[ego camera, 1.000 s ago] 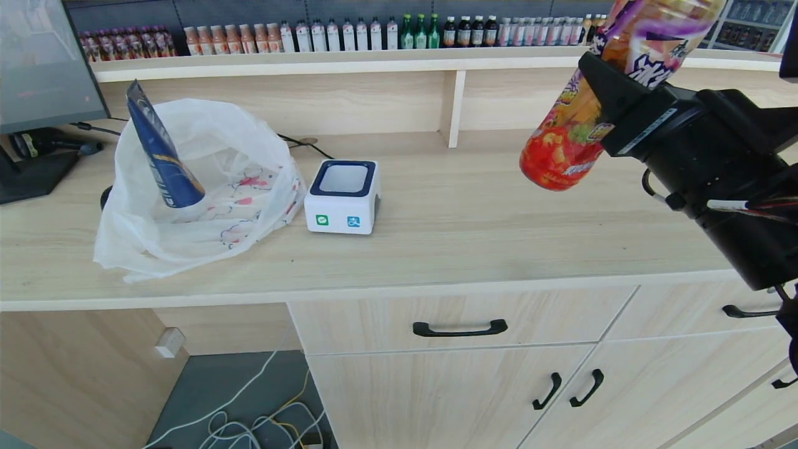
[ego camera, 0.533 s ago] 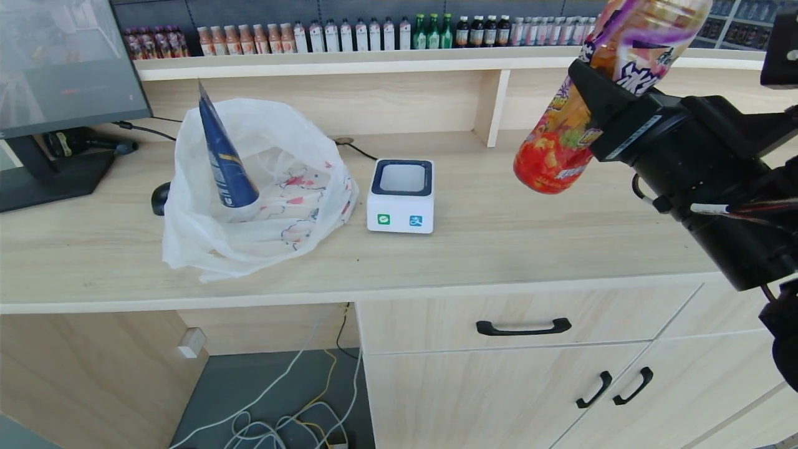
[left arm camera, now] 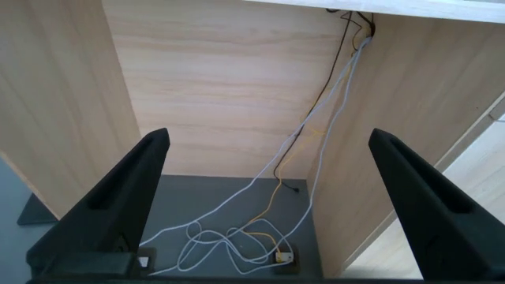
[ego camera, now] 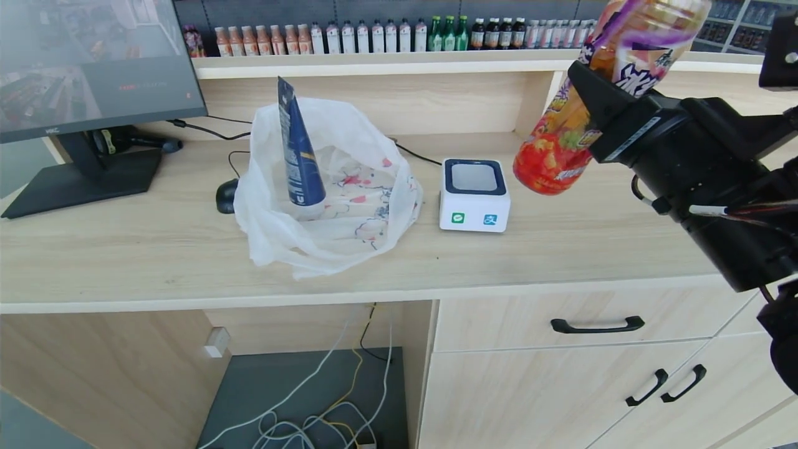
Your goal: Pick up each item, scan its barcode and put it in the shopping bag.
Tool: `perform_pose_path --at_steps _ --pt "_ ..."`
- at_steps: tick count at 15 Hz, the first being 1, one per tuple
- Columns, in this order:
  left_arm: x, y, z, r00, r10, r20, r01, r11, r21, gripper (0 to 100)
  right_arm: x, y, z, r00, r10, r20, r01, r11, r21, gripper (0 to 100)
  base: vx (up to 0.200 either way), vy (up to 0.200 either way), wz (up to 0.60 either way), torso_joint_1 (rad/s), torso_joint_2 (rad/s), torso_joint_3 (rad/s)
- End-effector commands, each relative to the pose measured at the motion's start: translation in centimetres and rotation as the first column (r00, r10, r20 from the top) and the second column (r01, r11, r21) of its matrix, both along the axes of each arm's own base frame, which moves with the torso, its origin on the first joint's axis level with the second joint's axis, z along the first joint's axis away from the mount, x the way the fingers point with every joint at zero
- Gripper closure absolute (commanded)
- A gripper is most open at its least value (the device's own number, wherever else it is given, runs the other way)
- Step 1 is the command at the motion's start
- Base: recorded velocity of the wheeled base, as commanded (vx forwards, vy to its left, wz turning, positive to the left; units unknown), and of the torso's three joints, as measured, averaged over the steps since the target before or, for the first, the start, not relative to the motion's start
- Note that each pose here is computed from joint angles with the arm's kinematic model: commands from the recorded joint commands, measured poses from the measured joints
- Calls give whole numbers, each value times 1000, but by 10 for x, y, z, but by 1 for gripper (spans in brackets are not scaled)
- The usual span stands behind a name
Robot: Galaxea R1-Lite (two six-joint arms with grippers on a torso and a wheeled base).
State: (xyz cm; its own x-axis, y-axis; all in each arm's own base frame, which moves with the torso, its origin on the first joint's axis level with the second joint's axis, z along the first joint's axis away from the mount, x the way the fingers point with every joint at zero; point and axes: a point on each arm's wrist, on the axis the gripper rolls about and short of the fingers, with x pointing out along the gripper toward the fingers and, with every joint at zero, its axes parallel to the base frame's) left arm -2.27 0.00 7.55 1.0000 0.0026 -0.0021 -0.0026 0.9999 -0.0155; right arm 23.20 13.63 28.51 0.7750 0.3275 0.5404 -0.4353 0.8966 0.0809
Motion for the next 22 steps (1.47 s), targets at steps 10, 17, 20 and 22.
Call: perform_pose_path --at_steps 10,17,20,22 --pt "0 0 0 1000 1 1 -1 1000 2 0 23 16 9 1000 26 5 -26 999 38 100 0 0 0 0 0 0" --pt "0 0 0 1000 1 1 -1 1000 2 0 55 35 8 991 106 -85 -93 985 143 100 0 0 0 0 0 0" --pt "0 0 0 1000 1 -1 -1 1000 2 0 71 43 -9 980 133 -150 -100 972 211 100 0 0 0 0 0 0" --pt "0 0 0 1000 1 1 -1 1000 2 0 79 48 -6 973 153 -173 -95 947 307 100 0 0 0 0 0 0"
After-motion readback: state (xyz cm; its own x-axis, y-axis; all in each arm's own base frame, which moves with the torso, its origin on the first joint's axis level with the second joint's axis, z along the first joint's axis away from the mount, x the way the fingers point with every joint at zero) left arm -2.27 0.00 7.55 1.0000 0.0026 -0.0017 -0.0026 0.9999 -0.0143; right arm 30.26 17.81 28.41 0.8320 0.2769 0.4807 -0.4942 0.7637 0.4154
